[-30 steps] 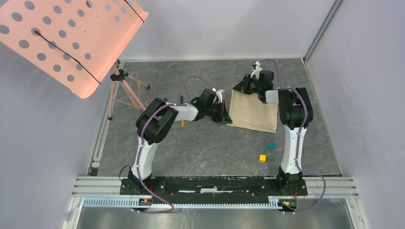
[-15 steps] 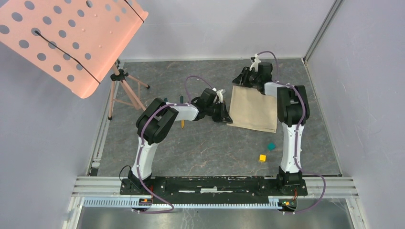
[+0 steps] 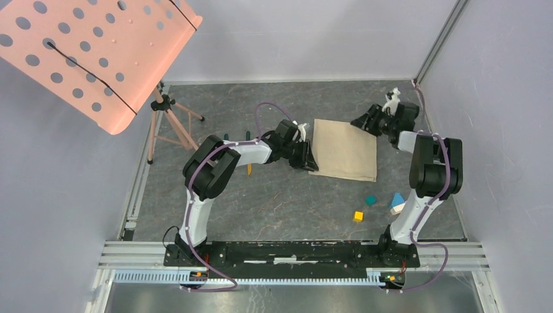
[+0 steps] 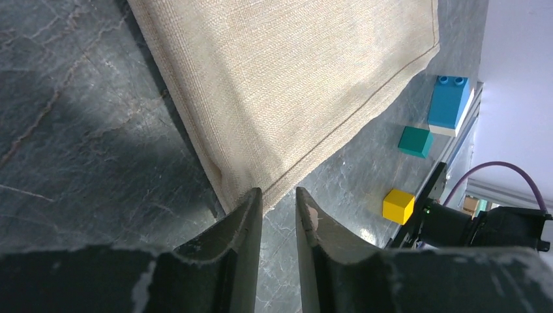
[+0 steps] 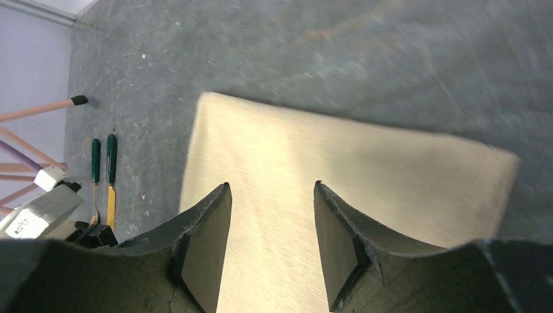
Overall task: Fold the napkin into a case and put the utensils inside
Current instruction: Smooth out the square-folded napkin at the center of the board.
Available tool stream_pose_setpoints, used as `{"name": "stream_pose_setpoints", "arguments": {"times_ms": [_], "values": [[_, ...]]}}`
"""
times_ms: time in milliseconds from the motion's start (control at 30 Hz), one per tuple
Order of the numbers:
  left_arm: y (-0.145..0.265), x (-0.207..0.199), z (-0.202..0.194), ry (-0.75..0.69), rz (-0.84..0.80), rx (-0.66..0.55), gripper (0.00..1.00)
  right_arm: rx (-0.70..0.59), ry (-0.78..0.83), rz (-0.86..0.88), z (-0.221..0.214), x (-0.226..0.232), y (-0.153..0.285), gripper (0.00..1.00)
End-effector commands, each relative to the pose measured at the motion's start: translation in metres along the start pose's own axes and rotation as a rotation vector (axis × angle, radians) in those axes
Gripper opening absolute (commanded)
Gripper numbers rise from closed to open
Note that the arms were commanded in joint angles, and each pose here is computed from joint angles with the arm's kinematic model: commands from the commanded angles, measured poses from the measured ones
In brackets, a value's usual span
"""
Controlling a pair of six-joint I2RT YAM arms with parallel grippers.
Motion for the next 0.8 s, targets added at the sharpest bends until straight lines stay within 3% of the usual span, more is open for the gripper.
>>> {"name": "stream_pose_setpoints", "arguments": {"times_ms": [0,200,433,567,767], "values": [[0.012,-0.02,-0.004,0.02,-0.008,0.029,0.33,-0.025,-0.066,0.103,-0.007,-0.006,0.005,0.55],[0.002,-0.041,0.02,0.031,-0.025,-0.001,0.35,-0.031,-0.097,0.13,-0.009,-0.019,0.002,0.55],[-0.014,-0.079,0.095,-0.015,-0.032,-0.15,0.35,-0.046,-0.124,0.119,-0.011,-0.033,-0.004,0.53],[-0.025,-0.071,0.138,0.039,-0.026,-0.228,0.33,-0.085,-0.13,0.132,-0.003,-0.04,-0.005,0.52],[-0.041,-0.035,0.166,0.155,-0.062,-0.225,0.3,-0.074,-0.142,0.145,-0.007,-0.049,-0.014,0.52]]}}
Point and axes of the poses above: each gripper's point midway between its finger pads, its own y axis back along the fingers, its own x axis along the line the jaws close on, z = x × y, the point moved 2 cm from there along y, back along the fingers, and after that the axes turned 15 degrees about y, right-handed, at the moved point
